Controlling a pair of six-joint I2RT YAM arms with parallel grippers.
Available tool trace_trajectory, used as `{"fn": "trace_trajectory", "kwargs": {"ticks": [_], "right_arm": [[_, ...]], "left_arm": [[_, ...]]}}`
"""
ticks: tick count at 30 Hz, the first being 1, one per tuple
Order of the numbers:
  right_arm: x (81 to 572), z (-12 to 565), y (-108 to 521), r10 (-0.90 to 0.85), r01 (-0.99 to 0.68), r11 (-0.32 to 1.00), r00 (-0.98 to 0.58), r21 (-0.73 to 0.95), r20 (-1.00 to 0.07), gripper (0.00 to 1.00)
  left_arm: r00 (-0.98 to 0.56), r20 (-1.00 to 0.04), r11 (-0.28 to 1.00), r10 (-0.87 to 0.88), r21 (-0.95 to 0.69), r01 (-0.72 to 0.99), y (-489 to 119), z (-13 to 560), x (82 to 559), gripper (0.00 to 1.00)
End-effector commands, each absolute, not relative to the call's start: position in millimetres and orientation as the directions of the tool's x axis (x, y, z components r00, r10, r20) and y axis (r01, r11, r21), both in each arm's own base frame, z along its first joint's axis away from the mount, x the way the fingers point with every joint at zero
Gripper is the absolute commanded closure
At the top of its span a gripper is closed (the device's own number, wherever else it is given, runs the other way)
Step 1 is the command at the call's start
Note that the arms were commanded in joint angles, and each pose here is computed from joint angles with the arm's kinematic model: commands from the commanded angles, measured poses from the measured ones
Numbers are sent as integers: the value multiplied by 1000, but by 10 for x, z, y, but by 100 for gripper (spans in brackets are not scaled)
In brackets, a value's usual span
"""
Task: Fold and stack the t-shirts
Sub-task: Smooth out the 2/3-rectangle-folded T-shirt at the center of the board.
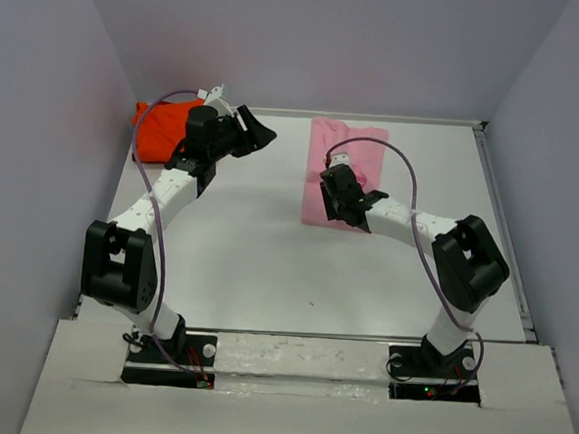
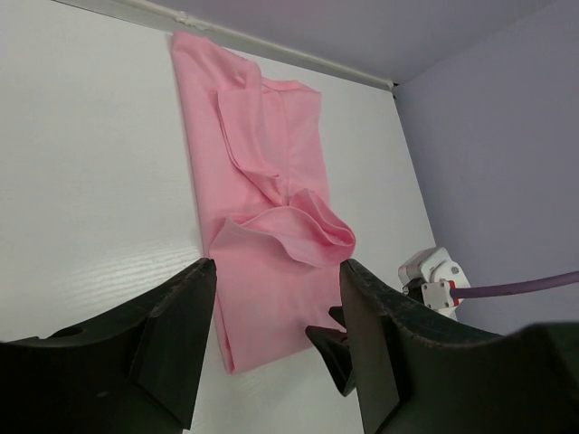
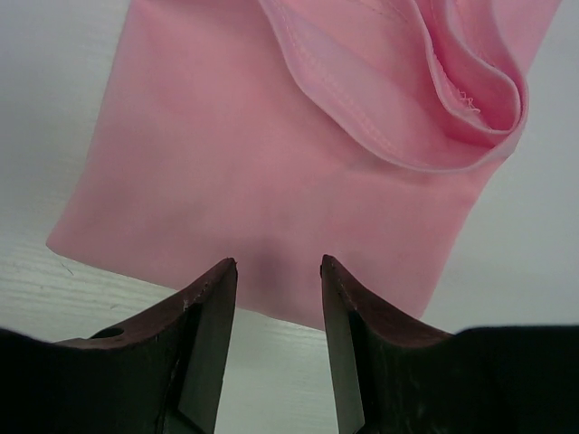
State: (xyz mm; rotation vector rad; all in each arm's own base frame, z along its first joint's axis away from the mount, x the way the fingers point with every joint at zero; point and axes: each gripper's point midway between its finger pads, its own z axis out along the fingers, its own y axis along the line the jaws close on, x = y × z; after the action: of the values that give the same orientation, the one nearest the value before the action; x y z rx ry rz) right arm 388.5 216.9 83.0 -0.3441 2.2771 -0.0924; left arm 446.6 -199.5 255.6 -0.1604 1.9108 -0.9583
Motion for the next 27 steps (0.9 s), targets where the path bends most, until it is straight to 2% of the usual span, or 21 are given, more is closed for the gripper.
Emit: {"fn": "trace_trajectory", "kwargs": {"ticks": [1, 11, 27], "right_arm": [[3954, 920, 2224, -190, -173, 979, -615, -104, -765, 52], [4155, 640, 2315, -196, -140, 981, -646, -138, -738, 52], [4486, 867, 2269, -181, -71, 982, -612, -175, -770, 52]], "left_arm": [[-513, -717, 668, -473, -671, 322, -2027, 2688, 4441, 34], [-504, -728, 681, -465, -658, 322, -2000, 2709, 4443, 34], [-487, -741, 692, -461, -644, 325, -1978, 2757, 4442, 34]]}}
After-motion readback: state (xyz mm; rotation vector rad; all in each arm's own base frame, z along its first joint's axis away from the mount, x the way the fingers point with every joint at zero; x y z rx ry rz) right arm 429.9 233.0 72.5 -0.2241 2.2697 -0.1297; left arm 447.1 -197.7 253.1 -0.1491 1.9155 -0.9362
